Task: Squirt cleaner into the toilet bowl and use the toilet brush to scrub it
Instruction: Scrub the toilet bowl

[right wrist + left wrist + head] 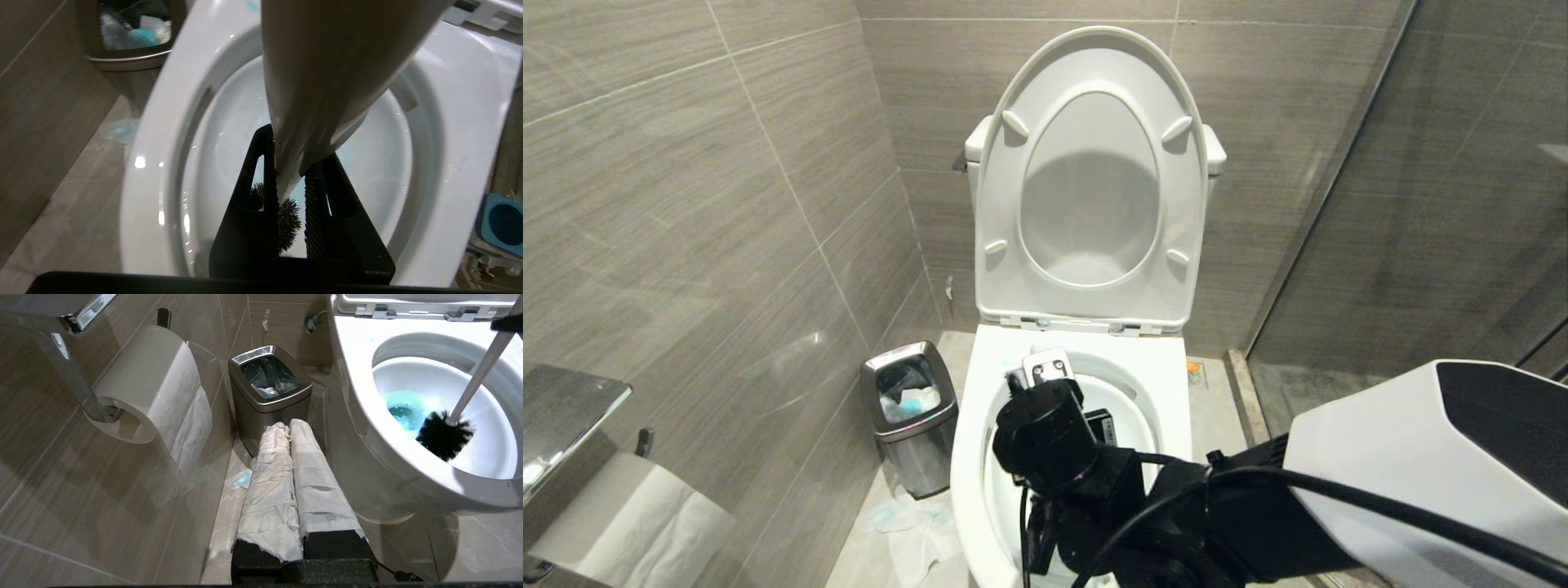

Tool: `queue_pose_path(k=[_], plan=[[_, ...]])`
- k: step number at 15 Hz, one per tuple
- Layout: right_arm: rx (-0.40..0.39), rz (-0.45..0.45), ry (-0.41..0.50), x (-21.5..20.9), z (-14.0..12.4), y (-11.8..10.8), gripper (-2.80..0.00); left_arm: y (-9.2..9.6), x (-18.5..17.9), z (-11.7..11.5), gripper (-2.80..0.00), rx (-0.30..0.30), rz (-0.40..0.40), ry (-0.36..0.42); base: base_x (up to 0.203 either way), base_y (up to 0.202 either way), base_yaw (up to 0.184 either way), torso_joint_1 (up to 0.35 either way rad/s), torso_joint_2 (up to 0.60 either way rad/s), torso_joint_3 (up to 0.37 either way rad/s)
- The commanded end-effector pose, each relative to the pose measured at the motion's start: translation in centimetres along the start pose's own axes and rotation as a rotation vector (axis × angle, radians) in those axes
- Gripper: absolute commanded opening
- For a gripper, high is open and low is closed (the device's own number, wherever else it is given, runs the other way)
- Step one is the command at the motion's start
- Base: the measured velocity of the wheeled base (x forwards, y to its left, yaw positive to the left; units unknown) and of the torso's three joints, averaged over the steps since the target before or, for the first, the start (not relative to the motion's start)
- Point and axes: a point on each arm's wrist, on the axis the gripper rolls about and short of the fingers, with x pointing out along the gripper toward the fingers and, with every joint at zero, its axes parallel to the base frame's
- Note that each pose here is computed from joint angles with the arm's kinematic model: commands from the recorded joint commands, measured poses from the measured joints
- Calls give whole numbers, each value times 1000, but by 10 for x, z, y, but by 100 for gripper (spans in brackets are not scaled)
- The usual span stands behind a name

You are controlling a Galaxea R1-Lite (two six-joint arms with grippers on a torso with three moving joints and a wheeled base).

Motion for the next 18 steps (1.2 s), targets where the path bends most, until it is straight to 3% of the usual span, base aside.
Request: queue_pose_path(k=[1, 8, 14, 18], plan=[[-13, 27, -1, -6, -6, 14, -280, 0, 0, 0, -280, 0, 0, 2, 0, 0, 0, 0, 0, 0], [40, 3, -76, 47, 9, 32, -280, 0, 0, 0, -280, -1, 0, 2, 0, 0, 0, 0, 0, 0], [66, -80, -106, 105, 27, 19, -280, 0, 0, 0, -280, 1, 0, 2, 0, 0, 0, 0, 0, 0], [61, -141, -100, 132, 33, -3, -280, 0, 0, 0, -280, 0, 0, 2, 0, 0, 0, 0, 0, 0]])
